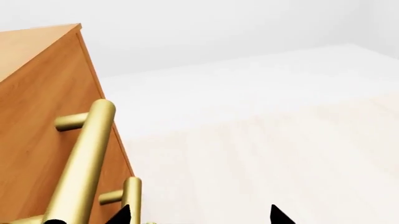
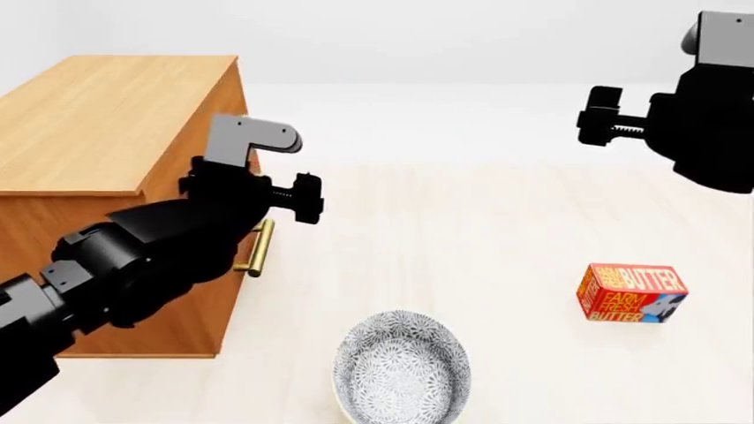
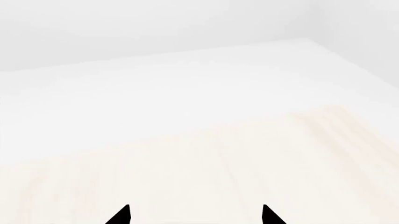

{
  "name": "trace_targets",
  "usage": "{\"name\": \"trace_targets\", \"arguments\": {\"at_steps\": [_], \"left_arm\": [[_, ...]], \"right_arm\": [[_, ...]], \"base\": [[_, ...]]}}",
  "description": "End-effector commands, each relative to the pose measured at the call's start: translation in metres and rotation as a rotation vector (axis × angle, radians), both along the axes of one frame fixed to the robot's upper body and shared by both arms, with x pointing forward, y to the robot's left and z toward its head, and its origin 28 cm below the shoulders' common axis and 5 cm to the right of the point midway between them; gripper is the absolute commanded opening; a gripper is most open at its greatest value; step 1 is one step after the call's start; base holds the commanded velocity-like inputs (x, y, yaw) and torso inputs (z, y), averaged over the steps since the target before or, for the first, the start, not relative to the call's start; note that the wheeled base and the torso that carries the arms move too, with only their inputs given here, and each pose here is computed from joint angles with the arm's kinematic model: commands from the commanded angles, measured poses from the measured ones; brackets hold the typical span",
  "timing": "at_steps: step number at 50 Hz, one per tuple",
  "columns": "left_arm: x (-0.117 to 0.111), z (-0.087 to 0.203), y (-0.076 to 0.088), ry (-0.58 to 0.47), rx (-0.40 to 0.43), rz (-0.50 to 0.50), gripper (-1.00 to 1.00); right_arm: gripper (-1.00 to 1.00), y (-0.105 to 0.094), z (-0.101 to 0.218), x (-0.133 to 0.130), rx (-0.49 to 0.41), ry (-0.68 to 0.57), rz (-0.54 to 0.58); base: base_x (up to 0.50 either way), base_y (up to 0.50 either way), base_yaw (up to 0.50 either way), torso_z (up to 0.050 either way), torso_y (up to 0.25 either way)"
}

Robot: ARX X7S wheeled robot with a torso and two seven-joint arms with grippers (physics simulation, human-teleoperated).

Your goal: Put the chocolate pudding in the top drawer of the cabinet and close it.

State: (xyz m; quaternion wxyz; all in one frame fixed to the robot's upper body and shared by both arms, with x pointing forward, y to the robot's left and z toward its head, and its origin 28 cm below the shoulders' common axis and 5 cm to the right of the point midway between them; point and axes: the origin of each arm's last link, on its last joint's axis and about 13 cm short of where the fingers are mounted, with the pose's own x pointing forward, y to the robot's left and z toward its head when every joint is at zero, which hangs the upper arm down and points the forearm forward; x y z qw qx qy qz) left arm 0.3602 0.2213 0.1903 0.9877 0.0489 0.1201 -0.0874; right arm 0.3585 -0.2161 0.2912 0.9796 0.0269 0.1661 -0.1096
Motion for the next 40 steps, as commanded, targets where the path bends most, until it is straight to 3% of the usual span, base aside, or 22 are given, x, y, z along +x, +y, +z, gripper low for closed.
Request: {"name": "trace_targets", "arguments": {"at_steps": [1,20,40], "left_arm": [[-0.017,-0.001,0.019,-0.030,0.060,0.050,1.00],[-0.059,0.050,-0.002,-0.185,0.028,-0.113,1.00],[-0.067,0.112,-0.005,-0.359,-0.021,-0.161,1.00]], "right_arm": [[1.00,0.002,-0.004,0.001,0.004,0.002,0.010],[1.00,0.008,-0.010,-0.001,0.011,0.005,0.028],[1.00,0.017,-0.015,-0.006,0.008,-0.008,0.075]], "base": [[0.00,0.00,0.00,0.000,0.000],[0.00,0.00,0.00,0.000,0.001],[0.00,0.00,0.00,0.000,0.000]]}}
